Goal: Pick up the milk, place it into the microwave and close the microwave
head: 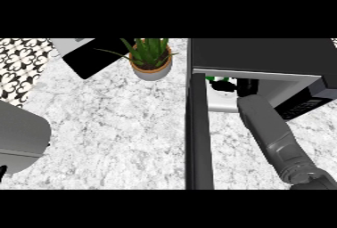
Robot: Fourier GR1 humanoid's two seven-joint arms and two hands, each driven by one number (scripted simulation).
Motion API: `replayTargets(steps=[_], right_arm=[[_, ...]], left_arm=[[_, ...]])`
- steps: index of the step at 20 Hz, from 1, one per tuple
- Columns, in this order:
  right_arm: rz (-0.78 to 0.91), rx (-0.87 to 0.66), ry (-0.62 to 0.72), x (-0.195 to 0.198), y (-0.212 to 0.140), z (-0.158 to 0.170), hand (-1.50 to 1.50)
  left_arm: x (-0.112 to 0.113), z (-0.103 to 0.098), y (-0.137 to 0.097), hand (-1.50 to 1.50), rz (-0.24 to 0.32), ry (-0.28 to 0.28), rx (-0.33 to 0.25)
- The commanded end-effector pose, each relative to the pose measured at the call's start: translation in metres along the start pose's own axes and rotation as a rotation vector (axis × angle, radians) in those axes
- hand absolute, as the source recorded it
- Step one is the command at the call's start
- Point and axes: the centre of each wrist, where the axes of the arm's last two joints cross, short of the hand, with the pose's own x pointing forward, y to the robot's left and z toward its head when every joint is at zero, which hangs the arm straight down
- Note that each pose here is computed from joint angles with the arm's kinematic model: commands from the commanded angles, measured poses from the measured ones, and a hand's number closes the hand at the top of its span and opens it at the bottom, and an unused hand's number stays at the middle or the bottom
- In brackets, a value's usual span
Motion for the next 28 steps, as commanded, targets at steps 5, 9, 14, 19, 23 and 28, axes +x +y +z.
replayTargets(steps=[5, 9, 14, 19, 23, 28], right_arm=[[0.053, -0.125, 0.072, -0.018, -0.033, -0.018, 1.5], [0.082, -0.122, 0.098, -0.029, -0.044, -0.016, 1.5], [0.103, -0.093, 0.117, -0.046, -0.062, -0.013, 1.5], [0.168, -0.117, 0.139, -0.053, -0.055, 0.005, 1.5], [0.208, -0.059, 0.1, -0.051, -0.05, 0.006, -1.5], [0.224, -0.087, 0.1, -0.041, -0.048, -0.005, -1.5]], left_arm=[[-0.006, -0.01, -0.003, -1.5, 0.004, -0.014, -0.032], [-0.008, -0.004, -0.006, -1.5, 0.011, -0.009, -0.028], [-0.009, -0.02, -0.004, -1.5, -0.007, -0.004, -0.052], [-0.017, -0.022, -0.01, -1.5, 0.01, 0.007, -0.032], [-0.021, -0.022, -0.007, -1.5, 0.022, 0.008, -0.047], [-0.026, -0.032, -0.008, -1.5, 0.009, 0.016, -0.048]])
